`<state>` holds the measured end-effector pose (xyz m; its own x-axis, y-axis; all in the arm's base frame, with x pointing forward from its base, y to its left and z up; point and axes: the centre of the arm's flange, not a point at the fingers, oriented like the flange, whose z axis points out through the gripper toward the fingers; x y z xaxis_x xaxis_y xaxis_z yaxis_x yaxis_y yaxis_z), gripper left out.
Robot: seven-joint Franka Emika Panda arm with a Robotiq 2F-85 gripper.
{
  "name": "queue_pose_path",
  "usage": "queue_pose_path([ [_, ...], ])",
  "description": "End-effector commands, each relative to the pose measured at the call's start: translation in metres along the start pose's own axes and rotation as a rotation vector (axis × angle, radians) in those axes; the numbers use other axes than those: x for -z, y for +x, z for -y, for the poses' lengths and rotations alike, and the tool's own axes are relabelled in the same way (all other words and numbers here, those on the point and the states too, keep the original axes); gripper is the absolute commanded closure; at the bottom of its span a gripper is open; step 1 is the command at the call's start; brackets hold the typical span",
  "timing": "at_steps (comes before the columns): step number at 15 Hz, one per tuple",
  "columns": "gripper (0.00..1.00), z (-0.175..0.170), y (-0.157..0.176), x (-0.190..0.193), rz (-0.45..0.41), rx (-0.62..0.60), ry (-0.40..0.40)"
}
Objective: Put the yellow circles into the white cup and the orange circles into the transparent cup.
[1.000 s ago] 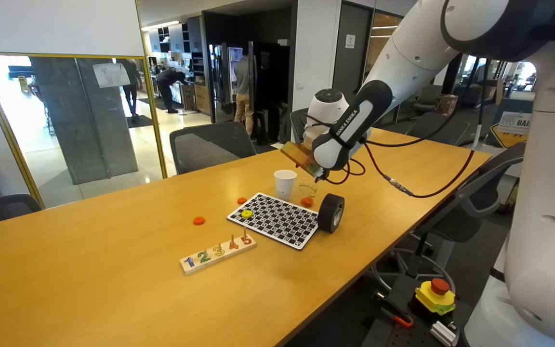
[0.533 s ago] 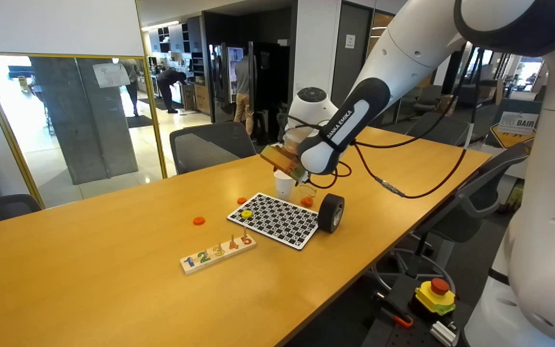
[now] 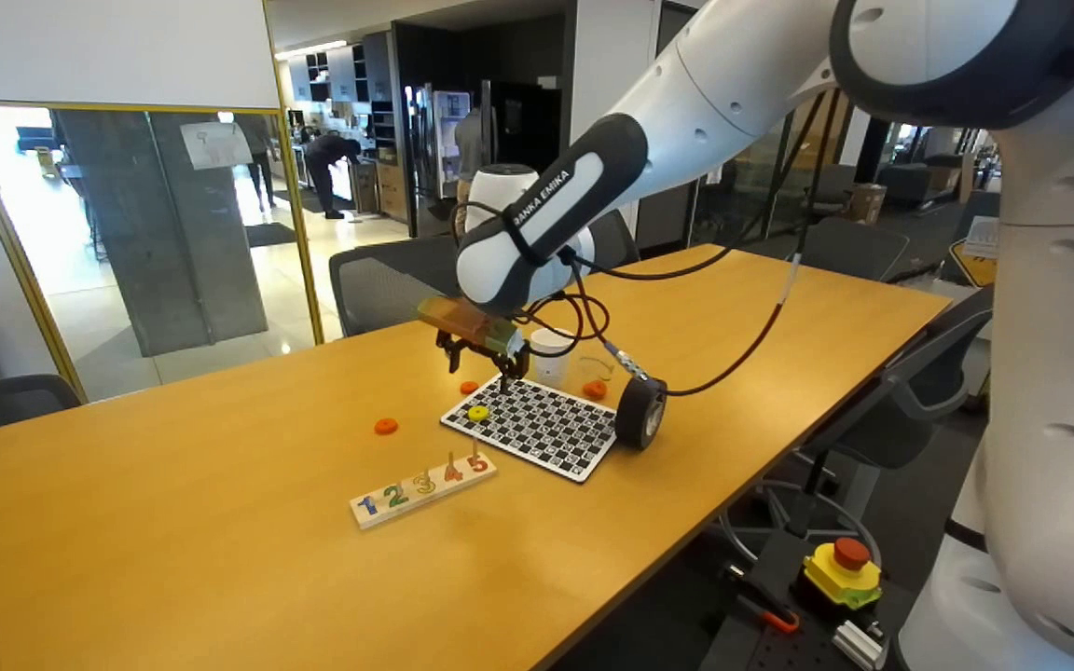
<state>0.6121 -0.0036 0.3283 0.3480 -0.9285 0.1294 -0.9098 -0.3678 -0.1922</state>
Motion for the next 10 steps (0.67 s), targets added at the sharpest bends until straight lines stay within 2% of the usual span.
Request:
queue_pose_path([
  [1, 0.00, 0.054, 0.042, -0.013, 0.035, 0.001, -0.068],
  [5, 0.00, 0.068, 0.070, -0.040, 0.028, -0.025, -0.149],
  [10, 0.00, 0.072, 0.080, -0.077, 0.037, -0.034, -0.191],
])
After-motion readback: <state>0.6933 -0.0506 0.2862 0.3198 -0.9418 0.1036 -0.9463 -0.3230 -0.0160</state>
